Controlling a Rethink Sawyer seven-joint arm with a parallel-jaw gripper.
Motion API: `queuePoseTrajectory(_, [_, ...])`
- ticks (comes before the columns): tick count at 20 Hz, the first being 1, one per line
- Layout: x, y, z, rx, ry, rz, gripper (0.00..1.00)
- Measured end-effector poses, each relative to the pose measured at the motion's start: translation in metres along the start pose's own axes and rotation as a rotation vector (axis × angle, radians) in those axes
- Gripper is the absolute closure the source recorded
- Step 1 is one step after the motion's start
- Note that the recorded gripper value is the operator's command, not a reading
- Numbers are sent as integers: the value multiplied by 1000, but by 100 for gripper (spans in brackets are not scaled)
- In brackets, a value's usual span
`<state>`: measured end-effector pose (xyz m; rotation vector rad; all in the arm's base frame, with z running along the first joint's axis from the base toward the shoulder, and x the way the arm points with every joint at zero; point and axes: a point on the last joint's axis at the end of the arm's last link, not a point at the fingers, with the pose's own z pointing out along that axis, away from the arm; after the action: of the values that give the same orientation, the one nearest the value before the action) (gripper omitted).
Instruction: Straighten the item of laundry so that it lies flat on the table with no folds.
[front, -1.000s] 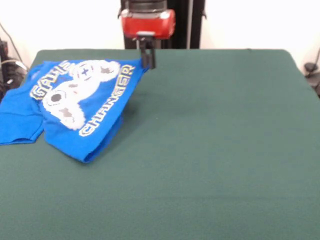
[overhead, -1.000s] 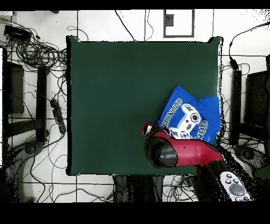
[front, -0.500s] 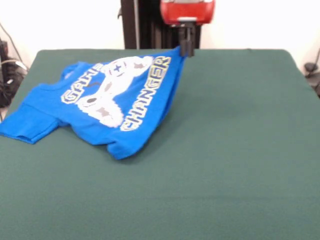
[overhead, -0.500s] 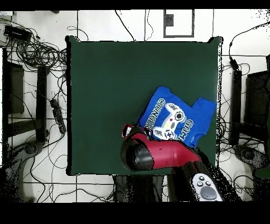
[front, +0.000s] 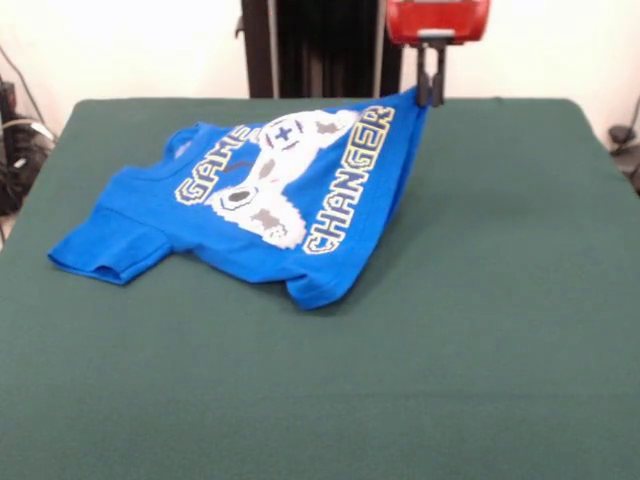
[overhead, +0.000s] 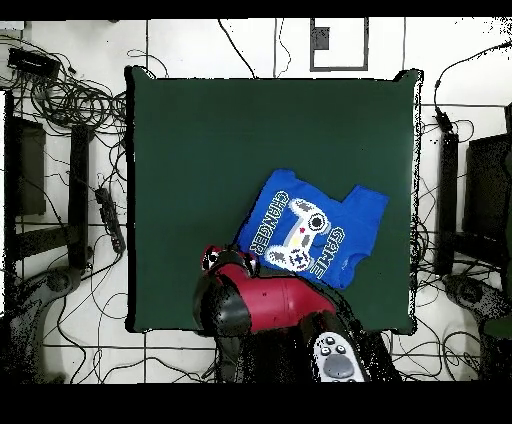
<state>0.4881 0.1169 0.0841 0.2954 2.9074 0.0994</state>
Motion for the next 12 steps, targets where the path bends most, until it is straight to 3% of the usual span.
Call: queuePoseTrajectory(12, [29, 41, 16, 16, -60, 43, 100])
